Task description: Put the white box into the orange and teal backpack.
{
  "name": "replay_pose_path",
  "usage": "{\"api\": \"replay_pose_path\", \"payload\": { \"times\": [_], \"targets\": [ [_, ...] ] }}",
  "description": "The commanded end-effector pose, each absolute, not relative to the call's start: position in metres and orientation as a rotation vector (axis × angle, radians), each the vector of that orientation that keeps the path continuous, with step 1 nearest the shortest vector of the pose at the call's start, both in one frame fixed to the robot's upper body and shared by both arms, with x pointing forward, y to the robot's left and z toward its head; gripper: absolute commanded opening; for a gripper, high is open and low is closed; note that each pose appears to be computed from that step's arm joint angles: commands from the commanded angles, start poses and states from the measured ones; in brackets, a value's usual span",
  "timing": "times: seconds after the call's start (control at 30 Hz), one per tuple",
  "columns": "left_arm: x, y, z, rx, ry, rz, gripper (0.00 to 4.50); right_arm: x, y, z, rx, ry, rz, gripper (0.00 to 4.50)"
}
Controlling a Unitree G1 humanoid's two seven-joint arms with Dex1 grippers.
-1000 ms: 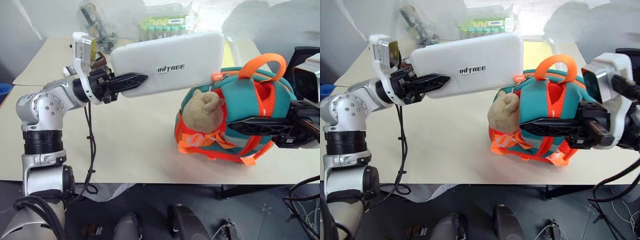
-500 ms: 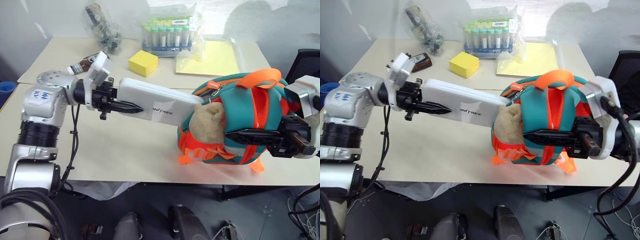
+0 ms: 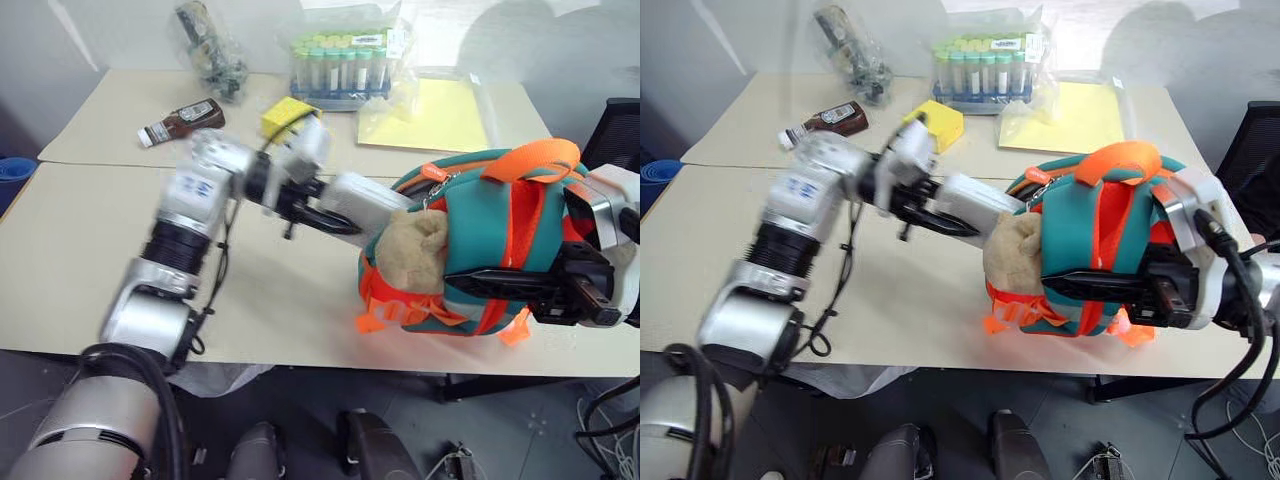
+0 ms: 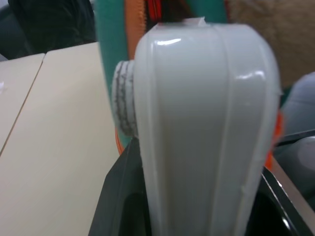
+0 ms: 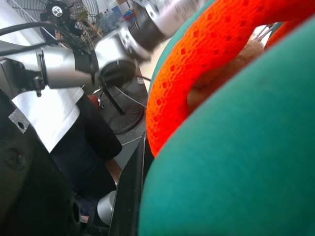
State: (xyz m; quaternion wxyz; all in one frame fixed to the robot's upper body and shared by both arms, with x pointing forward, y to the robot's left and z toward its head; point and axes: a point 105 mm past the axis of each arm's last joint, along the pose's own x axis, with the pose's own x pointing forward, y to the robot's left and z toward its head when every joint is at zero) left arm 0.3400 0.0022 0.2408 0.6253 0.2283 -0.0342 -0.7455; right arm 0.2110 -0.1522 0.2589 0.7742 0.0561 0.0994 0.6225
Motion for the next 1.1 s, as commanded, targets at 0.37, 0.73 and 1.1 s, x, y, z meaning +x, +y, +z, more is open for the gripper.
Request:
{"api": "replay_pose_path", "payload": {
  "times": [0.37, 0.73, 1.1],
  "targets": [
    [0.346, -0.002, 0.261, 0.567, -0.16, -1.557, 3.38, 0.219, -0.151, 0.244, 0.133, 0.161, 1.237, 0.0],
    [0.297, 0.07, 0.308, 0.374, -0.139, -1.739, 4.12, 0.225, -0.153, 0.238, 0.14, 0.155, 1.193, 0.0],
    [0.283, 0.003, 0.283, 0.427, -0.204, -1.766, 4.12, 0.225, -0.143, 0.242, 0.154, 0.135, 1.225, 0.0]
  ]
}}
